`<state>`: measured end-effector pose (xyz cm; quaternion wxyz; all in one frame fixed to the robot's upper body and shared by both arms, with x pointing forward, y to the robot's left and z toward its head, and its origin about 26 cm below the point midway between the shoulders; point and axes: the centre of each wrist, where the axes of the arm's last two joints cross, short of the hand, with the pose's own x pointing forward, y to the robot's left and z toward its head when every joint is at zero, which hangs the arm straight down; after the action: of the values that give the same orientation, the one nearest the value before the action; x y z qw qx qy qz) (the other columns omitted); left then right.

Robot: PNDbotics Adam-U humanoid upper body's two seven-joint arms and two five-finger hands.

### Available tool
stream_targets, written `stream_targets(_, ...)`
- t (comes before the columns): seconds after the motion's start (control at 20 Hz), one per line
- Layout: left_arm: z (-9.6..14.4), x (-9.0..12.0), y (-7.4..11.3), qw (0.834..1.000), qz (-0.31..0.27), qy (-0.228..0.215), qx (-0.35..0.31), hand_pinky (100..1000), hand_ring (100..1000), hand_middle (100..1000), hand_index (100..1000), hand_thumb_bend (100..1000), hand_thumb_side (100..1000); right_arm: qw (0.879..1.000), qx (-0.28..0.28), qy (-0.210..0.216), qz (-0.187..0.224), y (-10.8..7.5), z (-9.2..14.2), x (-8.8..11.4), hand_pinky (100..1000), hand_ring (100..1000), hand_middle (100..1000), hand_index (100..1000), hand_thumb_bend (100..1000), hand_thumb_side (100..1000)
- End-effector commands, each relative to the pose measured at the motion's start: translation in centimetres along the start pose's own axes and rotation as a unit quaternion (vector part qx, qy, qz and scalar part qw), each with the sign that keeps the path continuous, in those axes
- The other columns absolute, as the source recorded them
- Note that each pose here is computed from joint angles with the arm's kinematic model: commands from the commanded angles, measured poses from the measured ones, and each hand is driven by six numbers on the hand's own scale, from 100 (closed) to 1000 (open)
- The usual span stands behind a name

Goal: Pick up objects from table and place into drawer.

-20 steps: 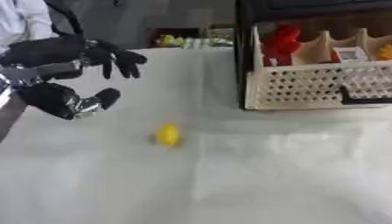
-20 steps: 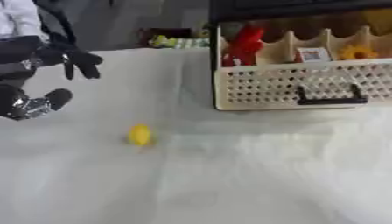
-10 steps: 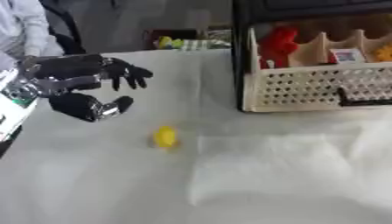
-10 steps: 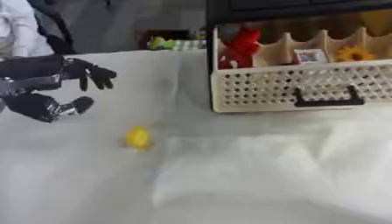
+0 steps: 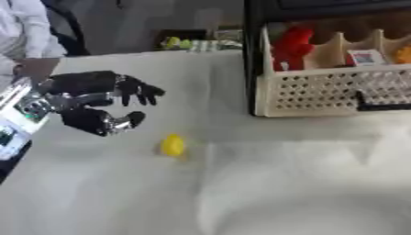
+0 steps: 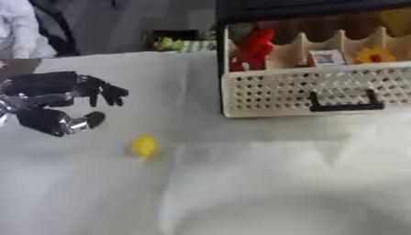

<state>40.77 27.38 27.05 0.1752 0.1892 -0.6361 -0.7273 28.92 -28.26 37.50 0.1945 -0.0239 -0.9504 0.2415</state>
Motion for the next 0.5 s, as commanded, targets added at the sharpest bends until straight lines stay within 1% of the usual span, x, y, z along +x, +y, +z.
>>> stream_targets(0.05, 0.9, 0.4, 1.1, 0.997, -0.052, -0.032, -0.054, 608, 778, 803, 1000, 100, 1000, 1.000, -0.002, -0.009, 0.006, -0.5, -0.2, 0.8, 449, 585, 226, 539, 236, 1000)
stream_targets(0.15, 0.9, 0.7, 0.9, 0.996, -0.060, -0.040, -0.060, 614, 780, 804, 1000, 100, 1000, 1.000, -0.004, -0.008, 0.005, -0.5, -0.1, 0.7, 450, 586, 225, 539, 238, 1000)
stream_targets(0.25, 1.1, 1.0, 0.7, 0.995, -0.067, -0.049, -0.060, 601, 771, 789, 1000, 100, 1000, 1.000, -0.004, -0.006, 0.006, -0.6, -0.1, 0.7, 451, 587, 224, 538, 237, 1000)
stream_targets(0.5, 1.0, 1.6, 0.4, 0.996, -0.064, -0.059, -0.032, 552, 738, 758, 1000, 100, 1000, 1.000, -0.006, -0.003, 0.004, -0.6, 0.0, 0.6, 451, 587, 224, 537, 237, 1000)
